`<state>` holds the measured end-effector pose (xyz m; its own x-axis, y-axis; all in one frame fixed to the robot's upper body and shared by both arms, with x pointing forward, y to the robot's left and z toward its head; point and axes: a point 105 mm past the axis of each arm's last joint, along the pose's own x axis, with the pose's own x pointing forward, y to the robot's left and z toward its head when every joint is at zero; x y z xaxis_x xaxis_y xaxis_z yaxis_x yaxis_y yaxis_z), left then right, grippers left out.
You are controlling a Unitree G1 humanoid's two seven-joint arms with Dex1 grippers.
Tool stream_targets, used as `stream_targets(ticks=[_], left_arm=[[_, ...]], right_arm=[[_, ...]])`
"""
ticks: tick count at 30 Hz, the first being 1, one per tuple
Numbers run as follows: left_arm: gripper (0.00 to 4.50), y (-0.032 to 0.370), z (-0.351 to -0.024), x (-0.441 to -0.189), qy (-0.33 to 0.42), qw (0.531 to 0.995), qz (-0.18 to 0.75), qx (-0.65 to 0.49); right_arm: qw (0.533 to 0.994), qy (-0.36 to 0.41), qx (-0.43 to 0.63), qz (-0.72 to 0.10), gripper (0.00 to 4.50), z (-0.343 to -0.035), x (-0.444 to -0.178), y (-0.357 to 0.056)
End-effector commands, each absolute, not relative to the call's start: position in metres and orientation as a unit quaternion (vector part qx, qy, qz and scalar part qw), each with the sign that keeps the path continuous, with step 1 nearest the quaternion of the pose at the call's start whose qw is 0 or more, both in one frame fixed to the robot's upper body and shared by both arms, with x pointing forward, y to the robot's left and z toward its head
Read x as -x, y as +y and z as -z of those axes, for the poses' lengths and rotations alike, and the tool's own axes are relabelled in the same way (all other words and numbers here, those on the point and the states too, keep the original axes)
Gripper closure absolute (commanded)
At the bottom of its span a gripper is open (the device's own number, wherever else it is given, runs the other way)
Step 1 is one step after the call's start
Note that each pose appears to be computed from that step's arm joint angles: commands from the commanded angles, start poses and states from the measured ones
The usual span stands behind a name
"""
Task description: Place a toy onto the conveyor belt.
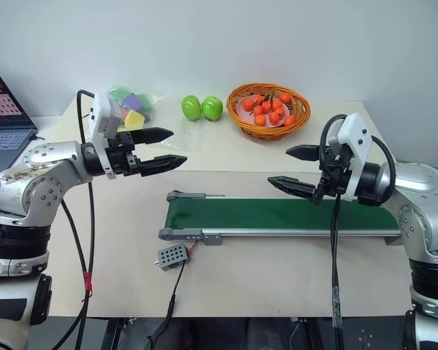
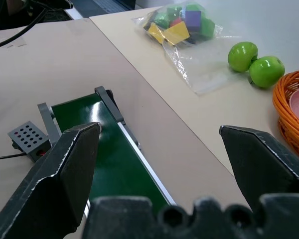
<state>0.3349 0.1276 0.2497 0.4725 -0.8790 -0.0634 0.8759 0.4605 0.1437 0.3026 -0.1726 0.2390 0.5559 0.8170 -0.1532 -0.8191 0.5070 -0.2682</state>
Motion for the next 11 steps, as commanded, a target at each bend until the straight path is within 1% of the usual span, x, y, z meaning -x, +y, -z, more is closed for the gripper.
stream_targets(ticks=[1, 11], left_arm=[[0.03, 0.1240, -0.2657, -0.3312, -0.041, 0.850, 0.516, -0.099], [0.03, 0.1239, -0.2665, -0.3332, -0.043, 0.850, 0.514, -0.105]], right_arm=[[0.867, -0.031, 0.167, -0.469, 0.00, -0.2536, -0.3019, -0.1717], [0.868, -0.033, 0.167, -0.467, 0.00, -0.2536, -0.3029, -0.1720]])
